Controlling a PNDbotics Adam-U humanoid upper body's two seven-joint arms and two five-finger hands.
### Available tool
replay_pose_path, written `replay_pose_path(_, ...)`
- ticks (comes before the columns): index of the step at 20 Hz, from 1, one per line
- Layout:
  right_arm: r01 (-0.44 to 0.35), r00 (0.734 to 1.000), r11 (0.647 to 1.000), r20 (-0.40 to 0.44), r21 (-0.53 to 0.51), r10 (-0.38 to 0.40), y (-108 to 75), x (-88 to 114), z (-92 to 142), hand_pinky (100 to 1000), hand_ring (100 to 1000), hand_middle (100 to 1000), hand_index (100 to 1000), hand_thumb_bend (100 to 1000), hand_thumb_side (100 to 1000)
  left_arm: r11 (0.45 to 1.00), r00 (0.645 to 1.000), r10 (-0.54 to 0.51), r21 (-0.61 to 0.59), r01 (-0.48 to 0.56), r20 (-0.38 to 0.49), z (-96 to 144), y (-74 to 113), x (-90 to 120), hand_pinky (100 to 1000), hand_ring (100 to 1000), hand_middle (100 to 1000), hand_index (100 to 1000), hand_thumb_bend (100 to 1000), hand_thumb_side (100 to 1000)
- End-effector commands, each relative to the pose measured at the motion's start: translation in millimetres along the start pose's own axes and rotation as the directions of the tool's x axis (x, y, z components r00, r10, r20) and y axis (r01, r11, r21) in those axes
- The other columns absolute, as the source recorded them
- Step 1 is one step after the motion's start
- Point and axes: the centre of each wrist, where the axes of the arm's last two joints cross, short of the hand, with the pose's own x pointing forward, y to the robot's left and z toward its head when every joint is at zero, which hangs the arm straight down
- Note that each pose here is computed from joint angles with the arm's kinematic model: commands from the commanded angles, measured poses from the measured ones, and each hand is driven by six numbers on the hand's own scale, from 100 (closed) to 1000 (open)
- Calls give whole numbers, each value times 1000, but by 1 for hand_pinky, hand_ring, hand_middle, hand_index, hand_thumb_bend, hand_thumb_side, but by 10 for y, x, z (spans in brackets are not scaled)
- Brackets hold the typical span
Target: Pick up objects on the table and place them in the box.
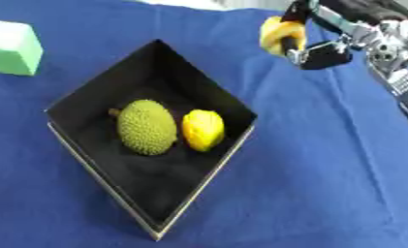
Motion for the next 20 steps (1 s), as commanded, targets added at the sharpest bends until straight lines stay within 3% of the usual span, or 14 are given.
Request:
replay_pose_path(1,-59,989,996,137,62,50,-90,284,43,807,693,567,684,100,100,1000,999,-21,-16,21,29,-63,49,66,839,760,692,853,156,612)
replay_pose_path(7,-76,964,990,264,122,41,-47,563,-111,804,690,568,687,100,100,999,999,-11,-33,12,32,-77,32,73,840,761,694,853,165,603)
replay_pose_path(13,-65,957,989,291,131,24,-45,799,-243,803,689,571,691,100,100,999,1000,-6,-43,7,29,-73,29,72,840,761,694,853,170,598)
replay_pose_path(20,-52,967,981,255,186,2,82,880,-356,807,712,601,724,103,100,999,1000,6,-39,-5,26,-64,17,66,840,761,694,852,170,599)
